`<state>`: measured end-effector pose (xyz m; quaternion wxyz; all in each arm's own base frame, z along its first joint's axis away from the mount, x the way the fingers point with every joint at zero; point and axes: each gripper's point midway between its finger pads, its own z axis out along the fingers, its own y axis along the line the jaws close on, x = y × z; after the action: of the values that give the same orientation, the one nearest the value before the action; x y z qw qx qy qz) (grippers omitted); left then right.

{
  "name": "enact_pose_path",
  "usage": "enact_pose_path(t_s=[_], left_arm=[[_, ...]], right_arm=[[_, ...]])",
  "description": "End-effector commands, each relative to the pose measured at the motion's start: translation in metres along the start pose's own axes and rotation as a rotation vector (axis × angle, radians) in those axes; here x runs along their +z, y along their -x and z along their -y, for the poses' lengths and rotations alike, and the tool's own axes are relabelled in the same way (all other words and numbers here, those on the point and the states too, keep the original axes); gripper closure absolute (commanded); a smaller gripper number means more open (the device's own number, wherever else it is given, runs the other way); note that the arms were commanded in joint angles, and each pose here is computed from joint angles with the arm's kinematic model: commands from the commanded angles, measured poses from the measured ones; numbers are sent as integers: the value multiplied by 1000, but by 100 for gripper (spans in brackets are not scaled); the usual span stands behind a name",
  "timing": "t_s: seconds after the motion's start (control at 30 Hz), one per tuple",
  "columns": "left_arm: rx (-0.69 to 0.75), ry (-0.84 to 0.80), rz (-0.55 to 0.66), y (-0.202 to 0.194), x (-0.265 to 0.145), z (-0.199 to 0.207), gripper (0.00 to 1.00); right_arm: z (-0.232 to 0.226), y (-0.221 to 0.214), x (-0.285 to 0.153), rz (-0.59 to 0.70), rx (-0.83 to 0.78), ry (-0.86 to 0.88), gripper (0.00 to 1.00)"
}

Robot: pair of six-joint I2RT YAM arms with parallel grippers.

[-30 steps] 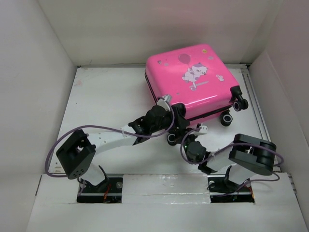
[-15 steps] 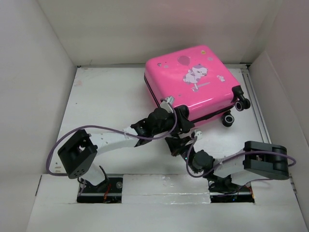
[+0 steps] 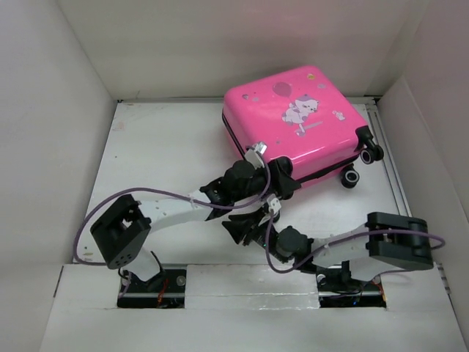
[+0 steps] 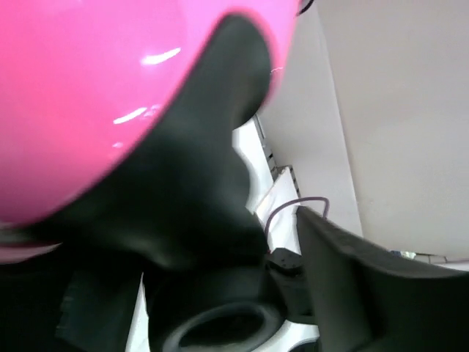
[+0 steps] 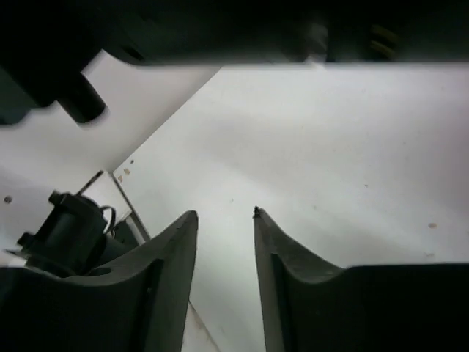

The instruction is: Pack the luggage

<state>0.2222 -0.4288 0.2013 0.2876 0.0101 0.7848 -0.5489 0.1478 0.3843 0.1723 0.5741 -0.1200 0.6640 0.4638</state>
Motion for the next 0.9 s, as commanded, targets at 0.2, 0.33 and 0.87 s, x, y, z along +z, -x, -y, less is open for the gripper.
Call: enact_pose_path(t_s=[0.2,0.33,0.87], left_arm=[[309,-72,435,117,-99,106,0],[379,95,567,140,-136,80,9],[298,237,298,19,-102,-64,44]], right_arm=[[25,-5,-46,-207,-25,-130,42],[39,8,-60,-273,-83,-237,36],[74,136,-99,-206,-213,-520,20]])
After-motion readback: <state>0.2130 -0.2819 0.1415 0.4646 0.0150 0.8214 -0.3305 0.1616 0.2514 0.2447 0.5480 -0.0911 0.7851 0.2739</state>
